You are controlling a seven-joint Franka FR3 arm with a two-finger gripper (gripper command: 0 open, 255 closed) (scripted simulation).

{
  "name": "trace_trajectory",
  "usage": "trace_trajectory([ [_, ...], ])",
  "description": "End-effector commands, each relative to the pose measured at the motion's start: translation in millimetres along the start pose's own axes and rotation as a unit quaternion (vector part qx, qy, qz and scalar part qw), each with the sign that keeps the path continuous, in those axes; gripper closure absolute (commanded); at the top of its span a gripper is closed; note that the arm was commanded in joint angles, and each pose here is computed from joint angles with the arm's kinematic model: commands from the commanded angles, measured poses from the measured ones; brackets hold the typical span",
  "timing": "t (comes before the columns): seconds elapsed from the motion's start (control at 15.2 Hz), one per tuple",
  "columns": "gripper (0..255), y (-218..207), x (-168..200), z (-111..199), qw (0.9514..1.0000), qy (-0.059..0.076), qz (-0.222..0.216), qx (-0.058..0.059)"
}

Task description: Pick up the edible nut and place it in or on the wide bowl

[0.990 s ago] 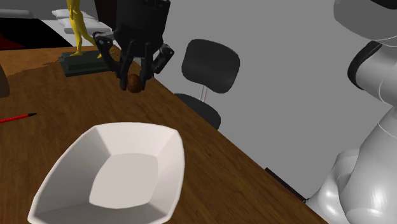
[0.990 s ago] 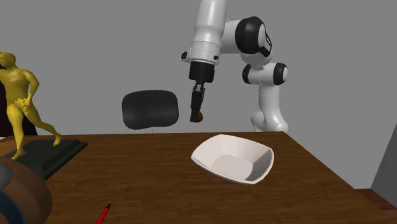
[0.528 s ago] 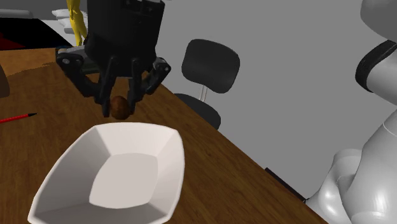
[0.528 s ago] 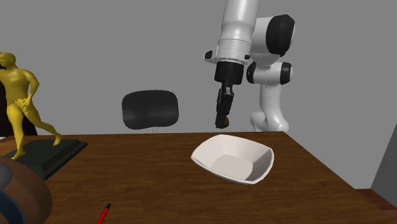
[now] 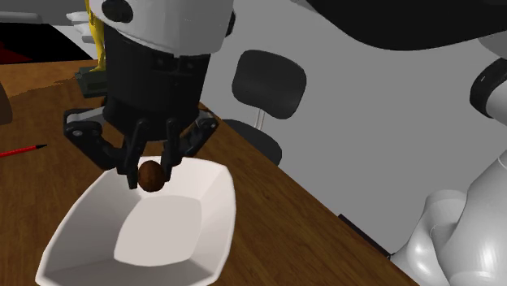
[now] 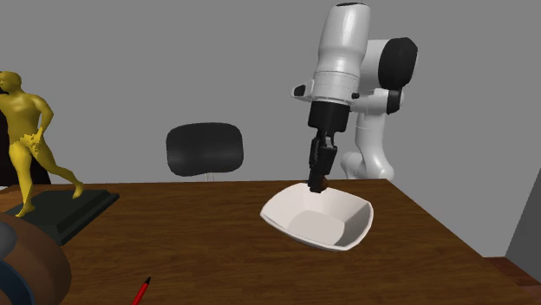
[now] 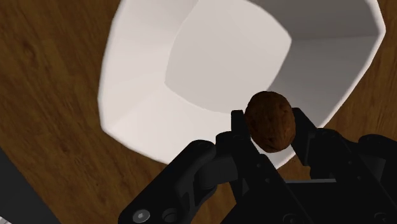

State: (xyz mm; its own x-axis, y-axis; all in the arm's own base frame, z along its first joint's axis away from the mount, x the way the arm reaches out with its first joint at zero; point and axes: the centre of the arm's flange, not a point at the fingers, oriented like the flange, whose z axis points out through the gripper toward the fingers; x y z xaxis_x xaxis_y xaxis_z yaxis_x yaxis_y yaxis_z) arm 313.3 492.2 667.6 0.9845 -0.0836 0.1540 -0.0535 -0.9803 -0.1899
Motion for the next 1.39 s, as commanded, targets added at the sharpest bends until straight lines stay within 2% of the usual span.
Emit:
trace_trajectory([
  [0.0, 255, 2.2, -0.8, 10.4, 1.0, 0.0, 0.0, 0.0],
  [0.4, 255, 7.7, -5.2, 38.4, 1.0, 0.0, 0.0, 0.0],
  [0.86, 255, 7.7, -5.2, 38.4, 1.0, 0.0, 0.0, 0.0],
  [0.92, 0, 7.7, -5.2, 38.4, 1.0, 0.0, 0.0, 0.0],
  [1.25, 0, 7.7, -5.2, 38.4, 1.0, 0.0, 0.0, 0.0],
  [1.32, 0, 7.7, -5.2, 25.2, 1.0, 0.0, 0.0, 0.0],
])
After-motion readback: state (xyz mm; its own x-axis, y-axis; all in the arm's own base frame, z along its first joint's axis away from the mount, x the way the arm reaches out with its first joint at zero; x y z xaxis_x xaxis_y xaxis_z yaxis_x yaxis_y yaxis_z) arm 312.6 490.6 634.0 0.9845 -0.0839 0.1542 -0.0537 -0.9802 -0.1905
